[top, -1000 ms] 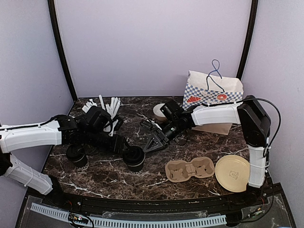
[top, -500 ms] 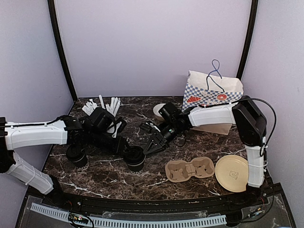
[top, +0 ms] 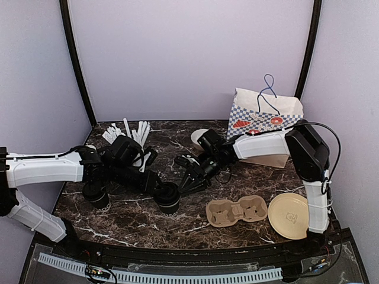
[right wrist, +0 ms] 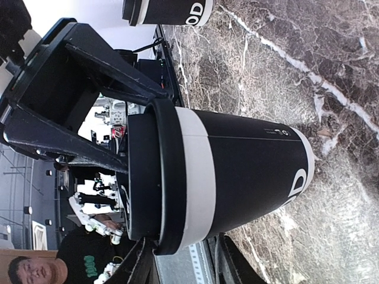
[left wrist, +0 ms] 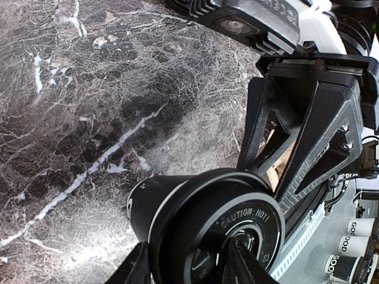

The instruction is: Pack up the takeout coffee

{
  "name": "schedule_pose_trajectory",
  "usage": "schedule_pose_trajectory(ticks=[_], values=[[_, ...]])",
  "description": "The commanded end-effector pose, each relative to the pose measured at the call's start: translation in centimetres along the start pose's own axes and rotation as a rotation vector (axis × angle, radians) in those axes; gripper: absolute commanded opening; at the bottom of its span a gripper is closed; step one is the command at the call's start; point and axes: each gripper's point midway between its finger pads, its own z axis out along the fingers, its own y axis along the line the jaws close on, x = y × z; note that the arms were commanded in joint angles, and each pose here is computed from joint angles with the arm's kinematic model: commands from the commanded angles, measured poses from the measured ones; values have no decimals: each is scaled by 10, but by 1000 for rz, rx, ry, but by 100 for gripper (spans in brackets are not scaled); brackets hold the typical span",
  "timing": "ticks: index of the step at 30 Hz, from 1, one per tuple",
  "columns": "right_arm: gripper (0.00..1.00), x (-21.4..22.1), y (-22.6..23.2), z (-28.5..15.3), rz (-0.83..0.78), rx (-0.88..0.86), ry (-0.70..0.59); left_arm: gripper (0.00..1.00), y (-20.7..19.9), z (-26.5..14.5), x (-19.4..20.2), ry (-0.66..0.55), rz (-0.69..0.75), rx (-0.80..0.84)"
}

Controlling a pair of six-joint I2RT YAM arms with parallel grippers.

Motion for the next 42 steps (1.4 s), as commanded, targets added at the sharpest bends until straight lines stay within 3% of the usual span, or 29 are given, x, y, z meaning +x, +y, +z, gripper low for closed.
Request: schedule_pose_trajectory(ticks=[1,4,8,10,12,17,23,28,31,33,36,42], values=[[36,-6,7,13,-21,-46,-5,45,18,21,32,112,-6,-44],[35,-3,5,16,-12,-44,3,45,20,25,36,129,-4,-53],[24,0,-9,21,20,23,1,43,21,27,40,139,-6,-59],[15,1,-39,21,40,189,-17,43,22,26,40,139,-9,-64],[0,4,-77,13,49,400,-22,43,23,26,42,143,-12,-72],[0,18,-118,12,93,522,-11,44,34,25,53,157,-20,-99],[0,-10,-77,7,-96,460,-25,44,40,23,58,161,-13,-121],[26,-24,-8,-3,-254,253,-31,49,25,6,37,88,1,-101],[38,-19,10,-7,-302,215,-21,56,15,-13,20,1,9,-79],[44,-14,15,-8,-308,200,-17,61,6,-23,10,-50,8,-51],[50,-7,17,-7,-306,180,-11,81,-8,-36,-2,-112,14,8],[55,-1,20,-5,-284,149,-2,84,-3,-48,-12,-172,36,-34]])
